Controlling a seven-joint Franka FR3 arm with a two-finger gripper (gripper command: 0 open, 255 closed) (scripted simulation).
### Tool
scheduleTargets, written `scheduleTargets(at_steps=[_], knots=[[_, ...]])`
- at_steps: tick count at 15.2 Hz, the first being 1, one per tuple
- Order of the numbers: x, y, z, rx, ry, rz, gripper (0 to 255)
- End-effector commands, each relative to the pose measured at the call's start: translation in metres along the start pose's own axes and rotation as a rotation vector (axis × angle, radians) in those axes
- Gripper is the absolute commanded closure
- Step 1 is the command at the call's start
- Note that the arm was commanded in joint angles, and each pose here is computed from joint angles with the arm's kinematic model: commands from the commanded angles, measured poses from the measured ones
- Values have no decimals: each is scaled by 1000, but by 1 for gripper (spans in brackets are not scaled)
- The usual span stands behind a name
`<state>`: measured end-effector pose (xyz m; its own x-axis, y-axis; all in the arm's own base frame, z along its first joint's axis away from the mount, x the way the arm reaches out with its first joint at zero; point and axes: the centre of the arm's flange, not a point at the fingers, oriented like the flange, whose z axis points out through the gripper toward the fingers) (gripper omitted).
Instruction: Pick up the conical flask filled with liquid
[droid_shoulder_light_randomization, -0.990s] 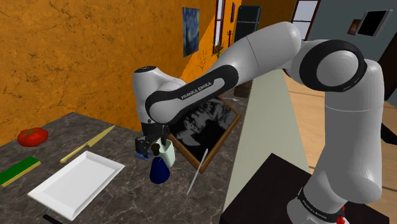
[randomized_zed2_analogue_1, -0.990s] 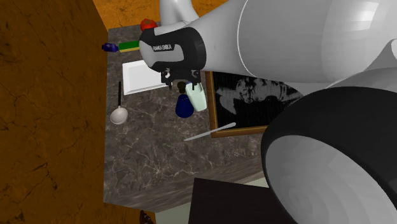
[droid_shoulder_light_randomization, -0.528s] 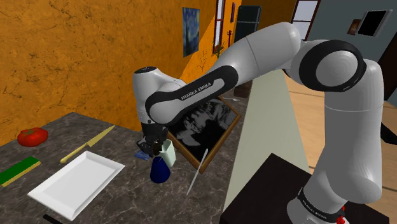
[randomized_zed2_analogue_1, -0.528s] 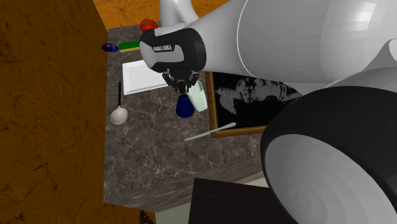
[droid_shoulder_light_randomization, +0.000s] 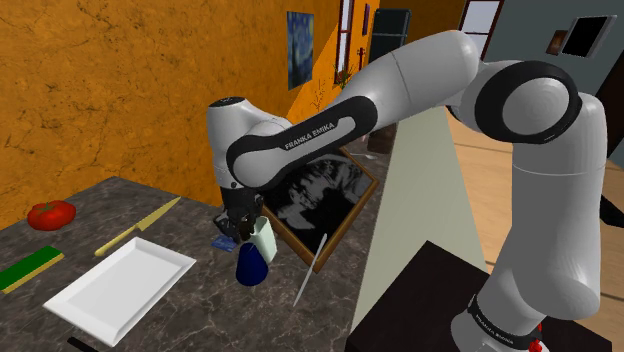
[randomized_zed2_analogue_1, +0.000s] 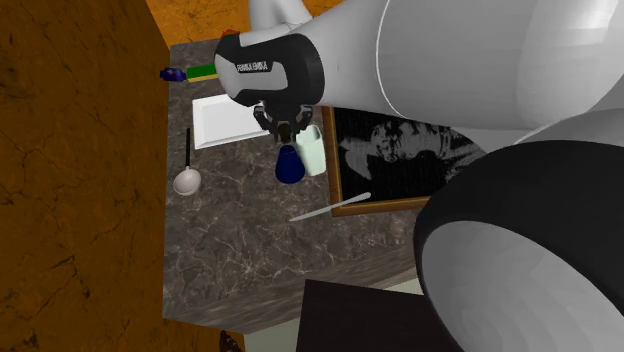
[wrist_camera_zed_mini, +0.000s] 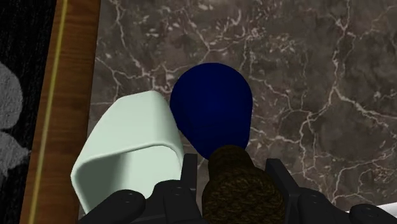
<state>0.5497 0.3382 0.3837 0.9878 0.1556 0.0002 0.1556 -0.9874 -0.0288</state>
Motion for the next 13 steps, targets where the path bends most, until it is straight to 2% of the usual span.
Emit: scheduleTargets(at_steps=[1,11,13], knots=[[0,0,-10,0,0,0,255],[0,-1,-63,0,0,0,255],[0,-1,-64,0,0,0,255]])
